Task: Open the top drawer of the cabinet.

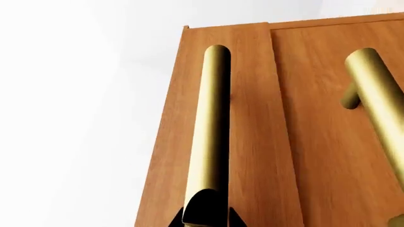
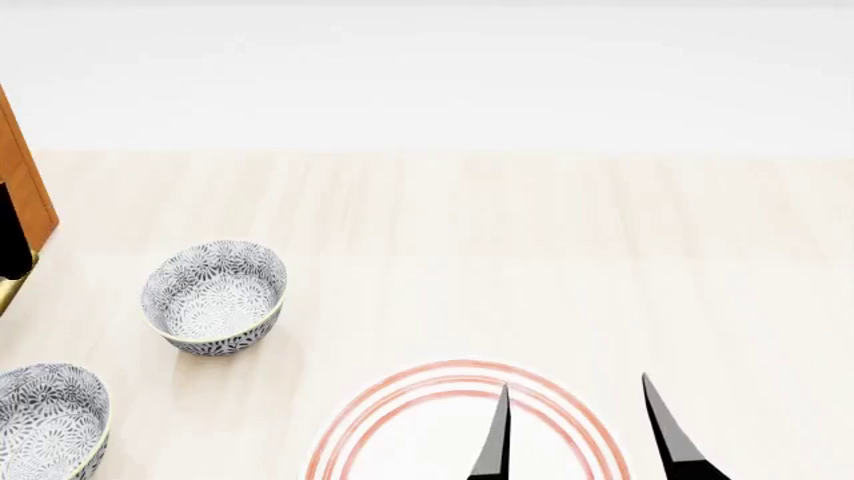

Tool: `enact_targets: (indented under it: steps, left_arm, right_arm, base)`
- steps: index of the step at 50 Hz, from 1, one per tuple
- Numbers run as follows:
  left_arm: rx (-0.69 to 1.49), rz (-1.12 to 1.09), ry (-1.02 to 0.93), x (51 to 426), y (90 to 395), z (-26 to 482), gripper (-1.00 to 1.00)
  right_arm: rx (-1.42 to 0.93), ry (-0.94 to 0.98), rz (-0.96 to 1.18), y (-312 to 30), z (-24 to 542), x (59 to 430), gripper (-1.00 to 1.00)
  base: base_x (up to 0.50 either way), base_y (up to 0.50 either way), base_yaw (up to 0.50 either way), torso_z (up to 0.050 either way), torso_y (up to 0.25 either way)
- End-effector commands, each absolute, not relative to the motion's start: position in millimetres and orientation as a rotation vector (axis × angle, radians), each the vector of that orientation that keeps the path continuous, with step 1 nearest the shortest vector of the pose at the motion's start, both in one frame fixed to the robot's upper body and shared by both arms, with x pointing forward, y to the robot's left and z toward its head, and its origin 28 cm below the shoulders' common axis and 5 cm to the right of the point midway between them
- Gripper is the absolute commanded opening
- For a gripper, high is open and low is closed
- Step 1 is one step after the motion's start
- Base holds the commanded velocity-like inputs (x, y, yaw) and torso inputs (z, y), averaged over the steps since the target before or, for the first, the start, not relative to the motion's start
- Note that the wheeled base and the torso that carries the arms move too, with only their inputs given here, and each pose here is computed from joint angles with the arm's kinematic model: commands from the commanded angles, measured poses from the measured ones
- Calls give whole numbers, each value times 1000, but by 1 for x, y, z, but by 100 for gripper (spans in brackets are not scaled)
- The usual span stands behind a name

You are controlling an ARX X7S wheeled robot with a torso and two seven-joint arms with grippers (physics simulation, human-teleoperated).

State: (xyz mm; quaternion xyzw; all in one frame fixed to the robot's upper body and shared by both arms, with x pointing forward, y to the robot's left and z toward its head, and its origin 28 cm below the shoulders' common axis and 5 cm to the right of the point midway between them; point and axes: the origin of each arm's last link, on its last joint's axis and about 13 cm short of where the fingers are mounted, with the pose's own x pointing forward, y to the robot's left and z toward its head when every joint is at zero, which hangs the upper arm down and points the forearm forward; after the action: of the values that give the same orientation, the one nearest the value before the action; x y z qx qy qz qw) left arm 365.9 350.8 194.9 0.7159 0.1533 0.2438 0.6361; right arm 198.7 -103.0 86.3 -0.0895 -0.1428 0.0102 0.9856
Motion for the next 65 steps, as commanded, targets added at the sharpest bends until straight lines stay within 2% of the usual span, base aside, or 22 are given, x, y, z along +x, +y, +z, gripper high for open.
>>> enact_targets:
  steps: [1,18,38,39,53,60,65]
  left_arm:
    - [1652,507,228,361,330,204,-100]
    - [1678,472,116,352,310,219,-100]
    - [1692,465,106,349,308,220,-100]
    - [1694,468,107,348,308,220,100]
    - [1700,509,38,324,305,223,100]
    - [1643,497,-104,297,294,235,100]
    - [1577,475,-143,291,291,248,100]
  right_arm:
    - [-182,-287,23,-103,86,198,100]
    - [-181,-291,22,-105,89,197,100]
    - [-179,-292,23,-105,88,197,100]
    - [-179,-292,23,-105,88,198,100]
    - [-178,-290,21,-105,87,197,100]
    - [-177,-291,19,-105,86,196,100]
    - [-180,-291,22,-104,87,196,100]
  base:
    - [0,0,0,0,0]
    - [0,0,-1,0,0]
    - [0,0,0,0,3]
    - [0,0,0,0,0]
    - [0,0,0,0,1]
    - [0,0,0,0,0]
    - [0,0,0,0,0]
